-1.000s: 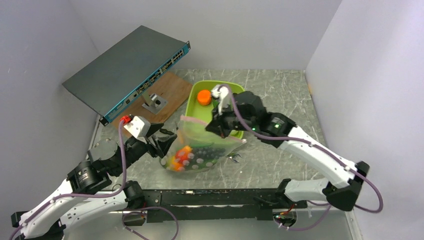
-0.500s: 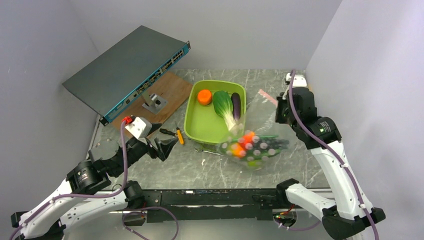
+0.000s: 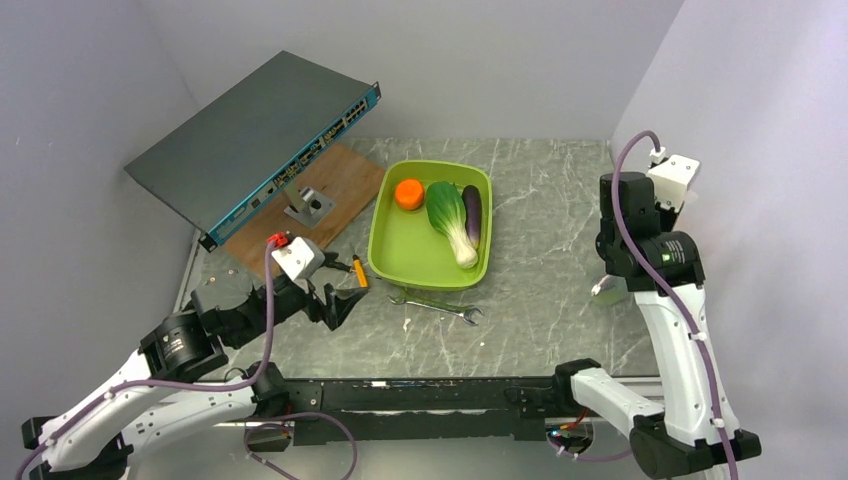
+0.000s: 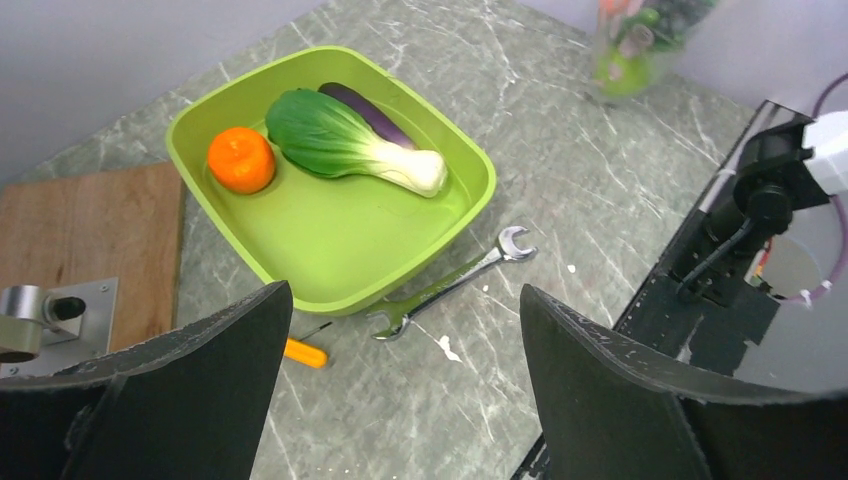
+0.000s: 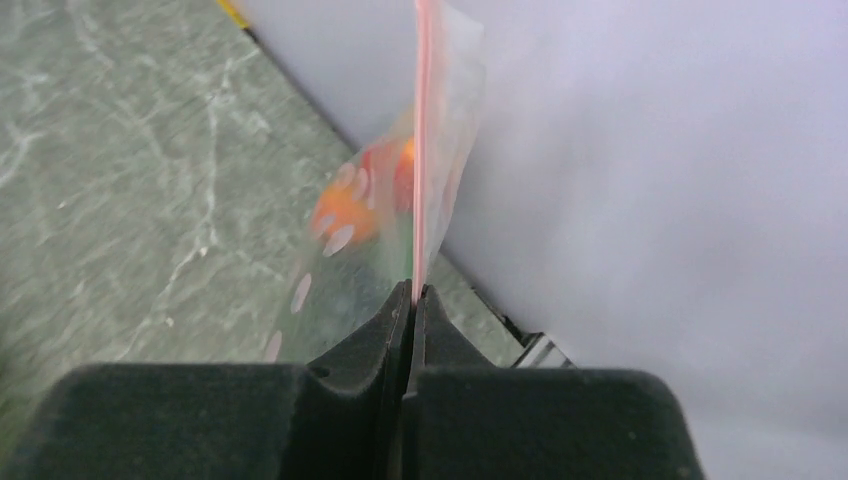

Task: Place the food in the zip-top bag and seal the zipper
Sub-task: Place the zipper food storage bag at the center of the board.

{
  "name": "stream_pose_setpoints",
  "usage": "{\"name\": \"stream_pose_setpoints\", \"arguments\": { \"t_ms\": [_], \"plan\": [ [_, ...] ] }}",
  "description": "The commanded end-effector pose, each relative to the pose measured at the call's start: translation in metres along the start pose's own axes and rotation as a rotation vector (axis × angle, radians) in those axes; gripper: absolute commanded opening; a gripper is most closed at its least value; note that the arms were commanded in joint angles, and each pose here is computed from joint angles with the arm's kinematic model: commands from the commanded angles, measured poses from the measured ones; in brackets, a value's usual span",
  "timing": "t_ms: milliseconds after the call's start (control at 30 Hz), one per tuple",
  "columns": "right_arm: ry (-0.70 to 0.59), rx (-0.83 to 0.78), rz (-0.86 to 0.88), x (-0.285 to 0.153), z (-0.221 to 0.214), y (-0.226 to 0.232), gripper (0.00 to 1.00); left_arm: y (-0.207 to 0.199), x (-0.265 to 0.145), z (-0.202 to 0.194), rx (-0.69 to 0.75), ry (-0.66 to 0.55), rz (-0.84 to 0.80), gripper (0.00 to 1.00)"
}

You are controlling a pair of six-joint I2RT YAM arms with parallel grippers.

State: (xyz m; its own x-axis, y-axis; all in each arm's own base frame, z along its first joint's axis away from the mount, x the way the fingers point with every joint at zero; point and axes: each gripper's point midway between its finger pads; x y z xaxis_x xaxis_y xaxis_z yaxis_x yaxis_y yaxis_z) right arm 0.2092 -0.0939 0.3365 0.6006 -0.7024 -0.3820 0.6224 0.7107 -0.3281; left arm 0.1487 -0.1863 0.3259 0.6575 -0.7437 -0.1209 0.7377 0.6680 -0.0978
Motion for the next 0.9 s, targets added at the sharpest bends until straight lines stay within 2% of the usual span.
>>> {"name": "stream_pose_setpoints", "arguments": {
  "t_ms": [0, 167, 333, 433, 467, 567, 600, 700, 867],
  "plan": [
    [-0.009, -0.006, -0.134, 0.008, 0.013, -0.01, 0.0, -0.015, -0.012, 0.009, -0.041, -0.038, -0.085, 0.89],
    [0.136, -0.051, 0.129, 0.061, -0.033, 0.117, 0.0, -0.018, -0.025, 0.007, -0.088, -0.068, -0.114, 0.89],
    [0.26, -0.051, 0.28, 0.101, -0.063, 0.224, 0.04, -0.018, -0.035, 0.004, -0.15, -0.069, -0.109, 0.89],
    [0.378, -0.039, 0.467, 0.091, -0.068, 0.28, 0.15, -0.014, -0.039, 0.0, -0.189, -0.06, -0.083, 0.89],
    [0.394, -0.048, 0.53, 0.083, -0.067, 0.292, 0.26, -0.012, -0.041, -0.001, -0.197, -0.058, -0.073, 0.89],
    [0.354, -0.086, 0.603, 0.061, -0.058, 0.298, 0.68, 0.0, -0.047, -0.002, -0.214, -0.072, -0.013, 0.9],
    [0.326, -0.098, 0.615, 0.053, -0.052, 0.294, 0.78, 0.004, -0.05, 0.0, -0.211, -0.086, 0.007, 0.91],
    [0.248, -0.118, 0.654, 0.024, -0.033, 0.27, 0.91, 0.013, -0.058, 0.011, -0.181, -0.129, 0.042, 0.92],
    [0.077, -0.052, 0.746, -0.035, 0.001, 0.216, 1.0, 0.024, -0.075, 0.048, -0.105, -0.189, 0.088, 0.93]
  ]
}}
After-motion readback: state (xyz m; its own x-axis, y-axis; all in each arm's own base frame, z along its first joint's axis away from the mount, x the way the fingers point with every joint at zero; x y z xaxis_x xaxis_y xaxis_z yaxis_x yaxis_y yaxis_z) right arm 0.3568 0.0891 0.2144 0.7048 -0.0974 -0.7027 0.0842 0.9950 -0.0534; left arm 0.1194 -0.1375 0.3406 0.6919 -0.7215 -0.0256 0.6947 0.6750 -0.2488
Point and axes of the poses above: each gripper's point midway between its finger pads, its own x axis out along the fingers, its own y axis along the line the jaws close on, z = x × y, and after that the axes turned 4 degrees about -x, right-handed
